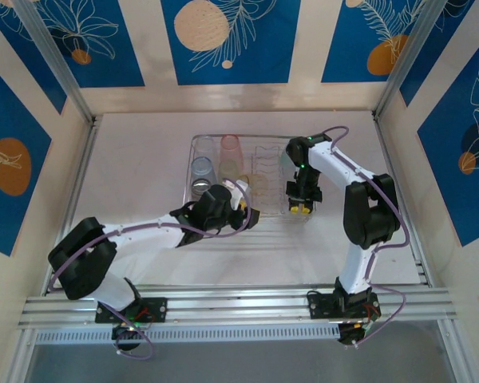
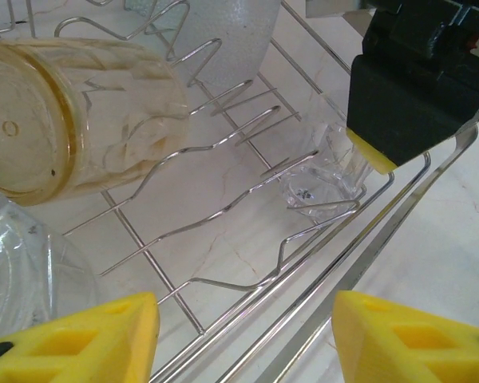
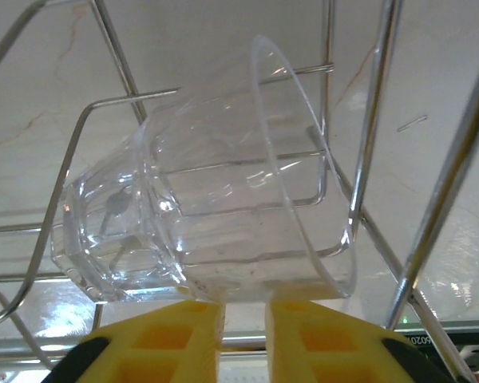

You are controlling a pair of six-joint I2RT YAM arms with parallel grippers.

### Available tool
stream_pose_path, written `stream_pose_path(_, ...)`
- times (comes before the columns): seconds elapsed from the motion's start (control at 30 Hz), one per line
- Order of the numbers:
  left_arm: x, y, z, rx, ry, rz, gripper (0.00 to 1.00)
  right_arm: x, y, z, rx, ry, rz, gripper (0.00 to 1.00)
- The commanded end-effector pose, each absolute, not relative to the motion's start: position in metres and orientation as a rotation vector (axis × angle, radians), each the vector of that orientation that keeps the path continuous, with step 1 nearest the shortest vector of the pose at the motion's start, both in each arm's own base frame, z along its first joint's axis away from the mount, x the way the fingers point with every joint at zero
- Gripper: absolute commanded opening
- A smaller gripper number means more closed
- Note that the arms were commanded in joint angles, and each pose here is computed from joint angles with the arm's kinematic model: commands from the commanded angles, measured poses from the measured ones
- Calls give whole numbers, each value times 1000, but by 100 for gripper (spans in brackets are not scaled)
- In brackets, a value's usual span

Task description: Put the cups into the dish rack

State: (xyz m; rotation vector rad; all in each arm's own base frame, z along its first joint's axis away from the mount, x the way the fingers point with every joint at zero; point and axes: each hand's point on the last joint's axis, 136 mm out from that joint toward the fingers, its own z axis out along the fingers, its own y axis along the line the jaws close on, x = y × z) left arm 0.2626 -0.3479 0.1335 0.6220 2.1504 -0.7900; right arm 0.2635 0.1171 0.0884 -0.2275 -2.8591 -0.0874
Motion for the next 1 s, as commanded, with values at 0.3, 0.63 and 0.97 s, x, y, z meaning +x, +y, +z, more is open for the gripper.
stream_pose_path(0.3, 243, -329, 102, 631, 2317, -719, 58, 293, 140, 100, -7, -3022, -247, 8)
stream_pose_path(0.63, 242, -314, 117, 617, 2300, -653, 59, 304, 129, 155, 92, -3173, -207, 41)
stream_pose_path(0.97, 239, -316, 123, 621, 2289, -654, 59, 325, 127, 127, 291, -3138, -143, 49)
